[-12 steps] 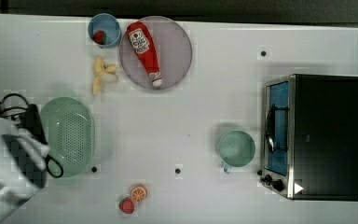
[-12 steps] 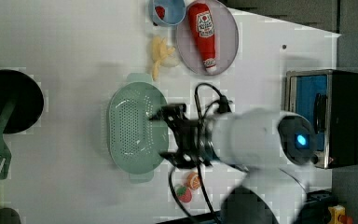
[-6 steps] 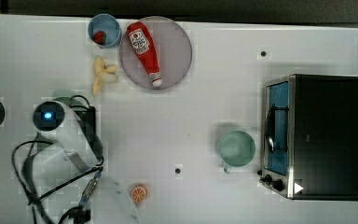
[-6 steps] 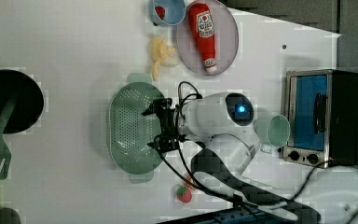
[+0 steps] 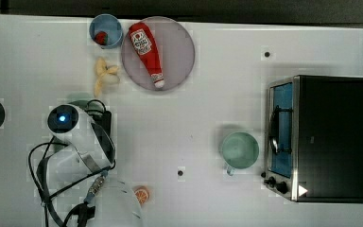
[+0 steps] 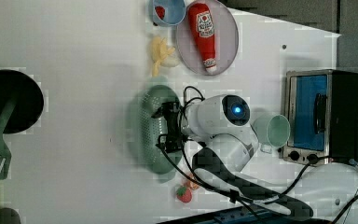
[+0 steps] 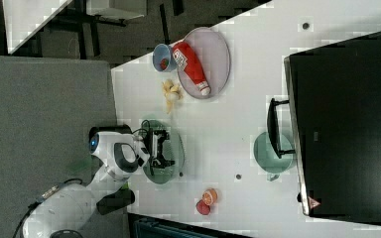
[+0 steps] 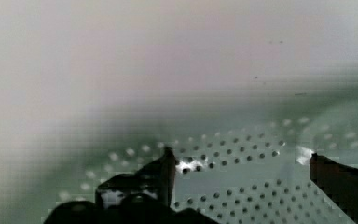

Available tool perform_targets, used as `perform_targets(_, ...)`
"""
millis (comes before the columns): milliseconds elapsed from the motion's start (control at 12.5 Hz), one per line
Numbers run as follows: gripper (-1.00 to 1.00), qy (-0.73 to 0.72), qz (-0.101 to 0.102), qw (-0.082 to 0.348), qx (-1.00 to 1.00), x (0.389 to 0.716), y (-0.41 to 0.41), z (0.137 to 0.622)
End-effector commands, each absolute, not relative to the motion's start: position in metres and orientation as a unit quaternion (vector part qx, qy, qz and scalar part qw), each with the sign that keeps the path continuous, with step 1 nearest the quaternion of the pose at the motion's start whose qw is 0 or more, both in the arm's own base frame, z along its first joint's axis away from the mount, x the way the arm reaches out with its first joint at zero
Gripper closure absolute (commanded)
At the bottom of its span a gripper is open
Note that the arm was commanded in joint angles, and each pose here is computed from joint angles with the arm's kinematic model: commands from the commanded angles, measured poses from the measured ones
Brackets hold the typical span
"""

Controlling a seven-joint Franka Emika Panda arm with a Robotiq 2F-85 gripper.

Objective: Drag strainer left to right.

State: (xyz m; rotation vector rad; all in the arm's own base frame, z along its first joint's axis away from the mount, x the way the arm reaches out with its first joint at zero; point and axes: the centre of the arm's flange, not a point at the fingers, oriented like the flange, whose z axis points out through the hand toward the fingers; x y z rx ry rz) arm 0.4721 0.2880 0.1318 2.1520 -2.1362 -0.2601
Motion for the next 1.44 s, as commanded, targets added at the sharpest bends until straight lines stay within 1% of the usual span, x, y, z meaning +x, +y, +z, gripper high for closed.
perform_targets(80, -1.0, -0.71, -0.066, 0.014, 0.701, 0.472, 0.304, 0.156)
perform_targets(240, -1.0, -0.714, -0.062, -0.001, 0.697, 0.475, 0.299, 0.155)
perform_targets(720, -1.0, -0.732, -0.051, 0.016, 0.679, 0.483, 0.264, 0.143)
perform_targets(960, -1.0, -0.74, -0.04, 0.02, 0.672, 0.489, 0.242, 0.146)
perform_targets(1440, -1.0, -0.728, -0.029, 0.036, 0.684, 0.481, 0.188, 0.151)
